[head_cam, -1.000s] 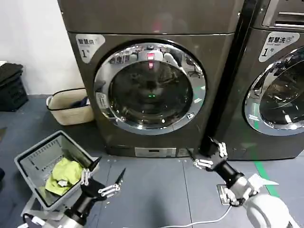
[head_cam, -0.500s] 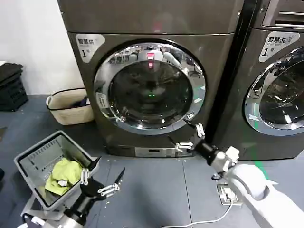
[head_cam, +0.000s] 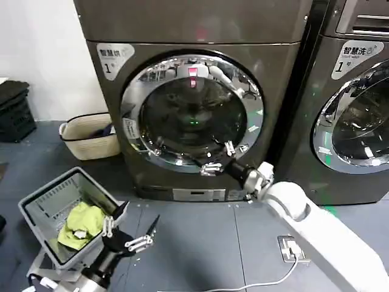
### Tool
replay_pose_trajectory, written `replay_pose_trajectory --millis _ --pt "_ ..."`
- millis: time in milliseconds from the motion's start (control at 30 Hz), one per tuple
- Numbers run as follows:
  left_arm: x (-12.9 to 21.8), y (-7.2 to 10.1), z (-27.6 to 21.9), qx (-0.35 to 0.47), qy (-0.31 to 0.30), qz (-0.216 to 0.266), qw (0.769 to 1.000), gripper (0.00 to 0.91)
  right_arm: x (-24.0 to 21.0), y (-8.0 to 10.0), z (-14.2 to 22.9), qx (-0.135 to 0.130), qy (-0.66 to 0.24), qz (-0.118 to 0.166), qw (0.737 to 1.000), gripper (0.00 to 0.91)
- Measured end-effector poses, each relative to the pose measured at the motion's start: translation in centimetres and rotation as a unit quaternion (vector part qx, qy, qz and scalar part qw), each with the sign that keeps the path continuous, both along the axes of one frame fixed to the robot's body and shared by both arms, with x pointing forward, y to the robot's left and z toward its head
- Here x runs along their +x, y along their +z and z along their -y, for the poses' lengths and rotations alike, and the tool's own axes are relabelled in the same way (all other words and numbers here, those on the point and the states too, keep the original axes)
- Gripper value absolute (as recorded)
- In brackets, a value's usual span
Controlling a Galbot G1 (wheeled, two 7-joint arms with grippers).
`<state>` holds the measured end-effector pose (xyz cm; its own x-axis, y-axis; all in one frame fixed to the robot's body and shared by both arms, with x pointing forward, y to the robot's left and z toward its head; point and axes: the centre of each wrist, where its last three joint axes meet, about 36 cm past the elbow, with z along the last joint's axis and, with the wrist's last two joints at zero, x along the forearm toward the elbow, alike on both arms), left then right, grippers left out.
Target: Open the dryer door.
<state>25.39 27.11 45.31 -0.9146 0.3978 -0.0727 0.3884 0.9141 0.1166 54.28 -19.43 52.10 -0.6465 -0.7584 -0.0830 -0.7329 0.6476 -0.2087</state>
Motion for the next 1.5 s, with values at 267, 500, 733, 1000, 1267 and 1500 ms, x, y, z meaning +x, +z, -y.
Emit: replay_pose_trajectory --millis 267,500,733,1000,1267,1500 --pt "-0.1 -0.1 -0.1 0.001 0.002 -0.001 1.0 0.907 2.0 -0.1 -2.5 -0.002 0.01 -0.003 1.0 0.907" --pt "0.0 -0.1 -0.2 0.001 0.003 -0.001 1.0 0.907 3.4 -0.1 -4.5 -0.011 0.021 -0.005 1.0 0.907" --pt "0.0 -0.1 -0.2 0.001 0.003 0.001 1.0 0.907 4.8 0.2 -6.0 -0.019 0.026 -0.004 0.999 0.907" --pt "0.0 -0.1 -0.2 0.001 0.003 -0.001 1.0 0.907 6.4 0.4 -7.2 -0.028 0.024 -0.004 0.999 0.907" --pt "0.0 -0.1 -0.2 0.001 0.002 -0.002 1.0 0.907 8.0 0.5 -8.6 -0.034 0.025 -0.005 0.999 0.907" --pt "-0.1 -0.1 -0.2 0.002 0.002 -0.002 1.0 0.907 9.0 0.5 -10.4 -0.038 0.038 -0.009 0.998 0.907"
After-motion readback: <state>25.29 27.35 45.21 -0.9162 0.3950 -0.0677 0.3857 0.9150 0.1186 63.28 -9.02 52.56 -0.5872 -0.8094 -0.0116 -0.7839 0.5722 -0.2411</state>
